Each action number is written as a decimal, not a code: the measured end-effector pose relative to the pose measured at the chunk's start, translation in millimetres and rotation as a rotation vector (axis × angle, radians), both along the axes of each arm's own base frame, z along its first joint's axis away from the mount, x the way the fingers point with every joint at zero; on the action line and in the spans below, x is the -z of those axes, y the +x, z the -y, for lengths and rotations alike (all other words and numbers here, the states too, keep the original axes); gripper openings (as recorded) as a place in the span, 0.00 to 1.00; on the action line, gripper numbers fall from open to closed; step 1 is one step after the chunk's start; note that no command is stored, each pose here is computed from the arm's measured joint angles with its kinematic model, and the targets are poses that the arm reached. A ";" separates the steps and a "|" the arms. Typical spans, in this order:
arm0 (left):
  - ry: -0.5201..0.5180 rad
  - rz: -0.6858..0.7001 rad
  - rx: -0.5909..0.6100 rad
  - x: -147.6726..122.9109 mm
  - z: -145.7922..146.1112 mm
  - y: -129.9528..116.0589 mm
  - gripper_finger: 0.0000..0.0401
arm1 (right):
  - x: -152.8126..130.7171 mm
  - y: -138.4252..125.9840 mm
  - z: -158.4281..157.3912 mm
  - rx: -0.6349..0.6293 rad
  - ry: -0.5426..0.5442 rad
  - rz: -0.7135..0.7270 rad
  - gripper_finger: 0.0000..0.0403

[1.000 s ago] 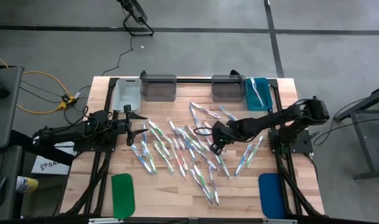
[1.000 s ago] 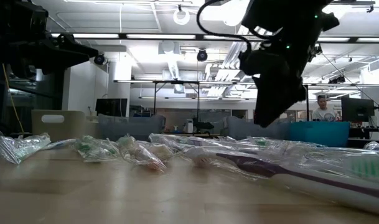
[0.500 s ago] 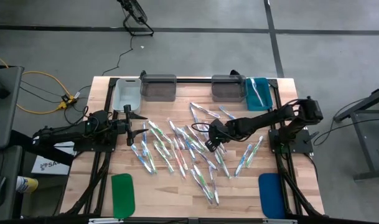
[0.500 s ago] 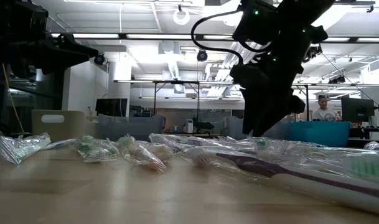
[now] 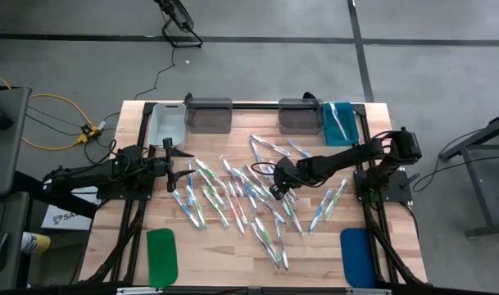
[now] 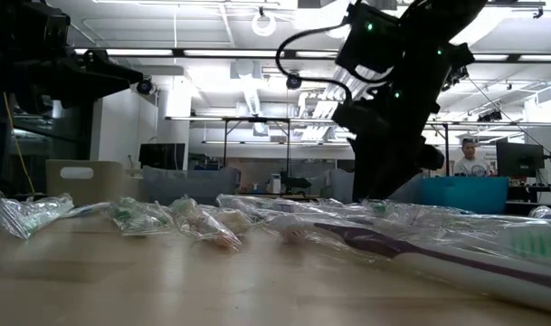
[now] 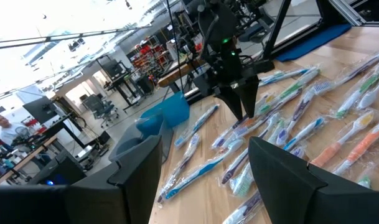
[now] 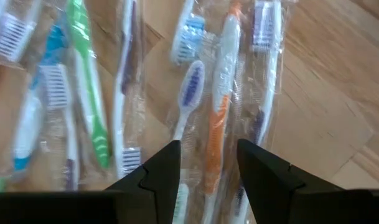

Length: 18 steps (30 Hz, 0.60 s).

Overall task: Pick & Place Toothbrushes
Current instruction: Put the orange toothbrush into the blue bin

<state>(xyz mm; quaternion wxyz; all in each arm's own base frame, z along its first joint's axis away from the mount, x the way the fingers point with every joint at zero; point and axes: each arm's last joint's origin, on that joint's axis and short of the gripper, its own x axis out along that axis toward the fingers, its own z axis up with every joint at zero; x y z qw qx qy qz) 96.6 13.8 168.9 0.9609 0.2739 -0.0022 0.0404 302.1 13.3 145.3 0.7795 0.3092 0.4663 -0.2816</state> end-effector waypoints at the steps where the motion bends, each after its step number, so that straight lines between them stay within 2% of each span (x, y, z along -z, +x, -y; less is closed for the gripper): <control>1: 0.000 0.000 0.000 0.0 0.0 0.0 0.58 | 1.9 0.0 0.0 -0.009 -0.004 -0.010 0.38; 18: 0.000 0.000 0.000 0.0 0.0 0.0 0.58 | 9.3 -4.4 3.3 0.004 -0.067 -0.087 0.38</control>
